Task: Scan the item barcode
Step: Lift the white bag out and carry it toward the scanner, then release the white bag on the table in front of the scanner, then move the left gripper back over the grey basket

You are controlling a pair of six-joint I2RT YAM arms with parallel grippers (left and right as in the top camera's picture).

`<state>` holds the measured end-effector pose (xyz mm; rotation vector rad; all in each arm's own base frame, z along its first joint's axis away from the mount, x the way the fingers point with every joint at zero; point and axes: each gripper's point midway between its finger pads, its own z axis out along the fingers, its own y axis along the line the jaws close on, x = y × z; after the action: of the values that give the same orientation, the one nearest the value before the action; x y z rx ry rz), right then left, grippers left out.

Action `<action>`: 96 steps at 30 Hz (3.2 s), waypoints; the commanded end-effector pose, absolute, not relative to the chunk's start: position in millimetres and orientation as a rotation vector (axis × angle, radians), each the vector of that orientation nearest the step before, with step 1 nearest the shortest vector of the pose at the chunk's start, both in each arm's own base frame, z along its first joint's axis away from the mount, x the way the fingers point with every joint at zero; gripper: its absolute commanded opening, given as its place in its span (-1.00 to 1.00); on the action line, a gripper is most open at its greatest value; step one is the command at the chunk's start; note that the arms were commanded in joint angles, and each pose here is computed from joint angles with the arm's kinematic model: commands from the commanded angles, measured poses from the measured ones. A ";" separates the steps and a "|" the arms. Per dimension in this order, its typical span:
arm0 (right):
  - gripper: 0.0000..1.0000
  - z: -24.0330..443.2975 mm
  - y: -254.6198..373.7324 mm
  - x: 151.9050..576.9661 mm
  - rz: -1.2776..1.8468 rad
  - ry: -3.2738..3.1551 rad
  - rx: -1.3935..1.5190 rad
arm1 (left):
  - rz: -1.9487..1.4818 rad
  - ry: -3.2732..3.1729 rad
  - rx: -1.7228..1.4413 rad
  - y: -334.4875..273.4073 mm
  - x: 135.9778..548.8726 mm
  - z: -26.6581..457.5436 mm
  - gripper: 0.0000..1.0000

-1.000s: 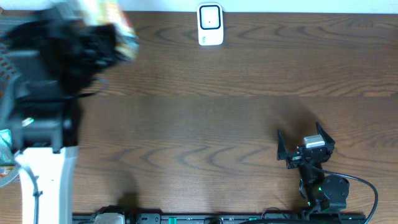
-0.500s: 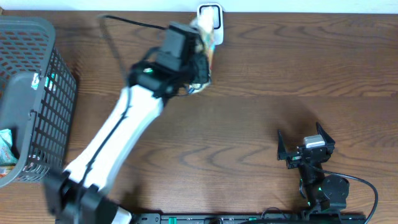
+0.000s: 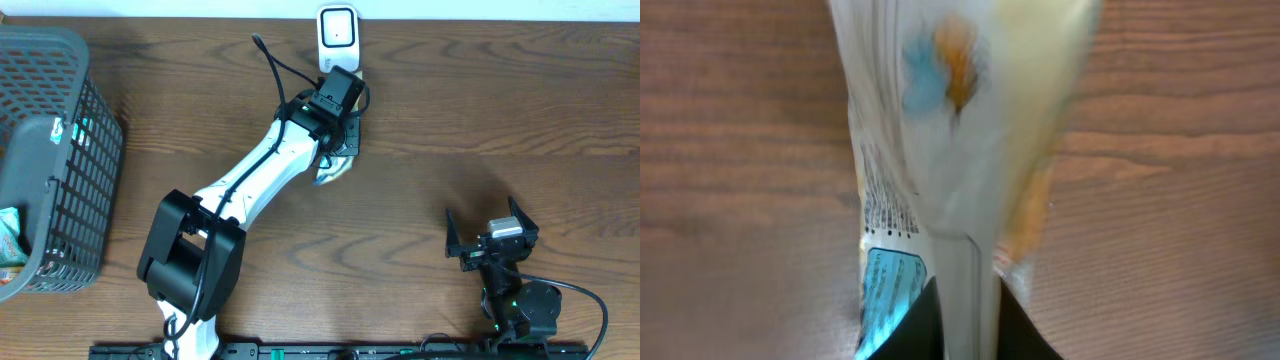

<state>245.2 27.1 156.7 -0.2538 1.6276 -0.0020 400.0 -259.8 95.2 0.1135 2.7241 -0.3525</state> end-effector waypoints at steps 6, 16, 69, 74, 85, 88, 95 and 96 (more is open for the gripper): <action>0.99 156.5 29.1 244.7 0.002 1.625 -0.262 | -0.380 2.660 0.081 -262.1 406.2 121.8 0.12; 0.99 156.5 29.1 244.7 0.002 1.625 -0.262 | -0.447 2.404 0.114 -223.3 397.8 246.6 0.24; 0.98 156.5 29.1 244.7 0.002 1.625 -0.262 | -0.240 2.311 -0.177 -58.4 319.8 334.4 0.73; 0.98 156.6 29.1 244.7 0.002 1.625 -0.262 | -0.146 2.232 -0.227 -39.2 311.0 352.4 0.73; 0.99 156.6 29.1 244.7 0.002 1.625 -0.262 | -0.108 2.158 -0.256 -28.5 303.6 369.8 0.73; 0.98 156.5 29.1 244.7 0.002 1.625 -0.262 | -0.122 2.114 -0.256 -29.6 308.8 379.1 0.73; 0.99 156.5 29.1 244.7 0.002 1.625 -0.262 | -0.159 1.992 -0.258 -30.6 314.7 407.4 0.73; 0.98 156.5 29.1 244.7 0.002 1.625 -0.262 | -0.154 1.978 -0.263 -29.3 315.8 410.2 0.74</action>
<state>245.2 27.0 156.7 -0.2532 1.6277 -0.0020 319.5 -35.3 396.2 -0.2610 2.0273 -0.1753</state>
